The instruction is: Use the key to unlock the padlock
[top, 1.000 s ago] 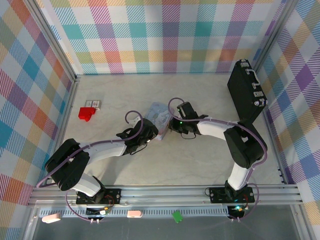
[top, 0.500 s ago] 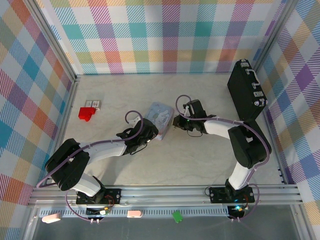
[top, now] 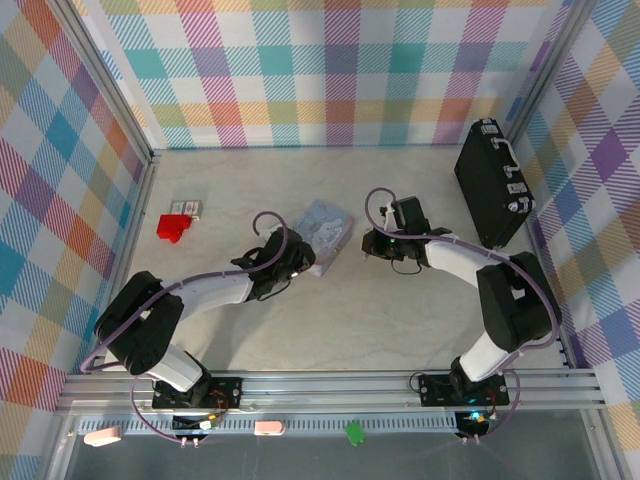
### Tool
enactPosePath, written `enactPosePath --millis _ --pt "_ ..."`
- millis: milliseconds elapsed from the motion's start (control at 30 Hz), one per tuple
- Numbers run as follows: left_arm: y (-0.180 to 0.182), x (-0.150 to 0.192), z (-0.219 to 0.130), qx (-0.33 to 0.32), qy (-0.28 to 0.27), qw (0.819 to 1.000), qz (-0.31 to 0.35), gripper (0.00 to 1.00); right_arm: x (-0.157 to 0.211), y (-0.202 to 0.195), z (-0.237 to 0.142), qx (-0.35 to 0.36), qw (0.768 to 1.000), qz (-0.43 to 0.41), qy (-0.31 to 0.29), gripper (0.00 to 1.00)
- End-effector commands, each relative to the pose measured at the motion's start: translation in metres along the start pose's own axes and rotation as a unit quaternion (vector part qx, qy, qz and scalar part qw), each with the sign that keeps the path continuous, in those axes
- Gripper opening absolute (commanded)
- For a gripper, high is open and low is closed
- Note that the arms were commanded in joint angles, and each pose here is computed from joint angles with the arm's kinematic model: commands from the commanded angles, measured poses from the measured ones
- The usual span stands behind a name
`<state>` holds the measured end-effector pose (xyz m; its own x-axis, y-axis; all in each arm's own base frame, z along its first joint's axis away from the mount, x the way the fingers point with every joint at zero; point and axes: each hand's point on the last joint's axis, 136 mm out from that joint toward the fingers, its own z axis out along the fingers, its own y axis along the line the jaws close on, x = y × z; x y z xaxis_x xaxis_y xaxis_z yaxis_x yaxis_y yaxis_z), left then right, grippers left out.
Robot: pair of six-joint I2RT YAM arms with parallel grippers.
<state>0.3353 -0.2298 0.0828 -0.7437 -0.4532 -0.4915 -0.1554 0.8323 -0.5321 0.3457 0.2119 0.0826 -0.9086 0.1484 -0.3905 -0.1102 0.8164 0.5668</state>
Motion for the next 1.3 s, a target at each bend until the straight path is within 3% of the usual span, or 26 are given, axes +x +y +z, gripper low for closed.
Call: enactPosePath --millis 0,200,467,600,800,933,1267 --pt "0.052 0.011 0.016 -0.088 0.060 0.990 0.094 0.41 0.013 -0.006 -0.015 0.019 0.999 -0.043 0.024 0.00" --pt "0.042 -0.018 0.048 -0.054 0.090 0.991 0.089 0.40 0.035 -0.021 -0.016 0.037 0.997 -0.046 0.047 0.00" --pt "0.041 -0.091 0.061 -0.051 0.043 0.996 0.061 0.41 0.054 -0.021 0.000 0.016 0.993 -0.040 0.112 0.00" --pt "0.014 -0.119 0.027 0.028 -0.027 0.997 0.060 0.44 0.057 -0.021 0.007 0.014 0.991 -0.034 0.130 0.00" --pt "0.015 -0.119 -0.025 0.046 -0.065 0.993 0.084 0.46 0.066 -0.020 0.022 0.014 0.987 -0.034 0.157 0.00" --pt "0.034 -0.107 -0.053 0.037 -0.084 0.992 0.091 0.48 0.072 -0.023 0.028 0.025 0.984 -0.037 0.172 0.03" --pt "0.074 -0.096 -0.101 -0.015 -0.125 0.986 0.105 0.56 0.069 -0.028 0.029 0.046 0.983 -0.040 0.171 0.23"
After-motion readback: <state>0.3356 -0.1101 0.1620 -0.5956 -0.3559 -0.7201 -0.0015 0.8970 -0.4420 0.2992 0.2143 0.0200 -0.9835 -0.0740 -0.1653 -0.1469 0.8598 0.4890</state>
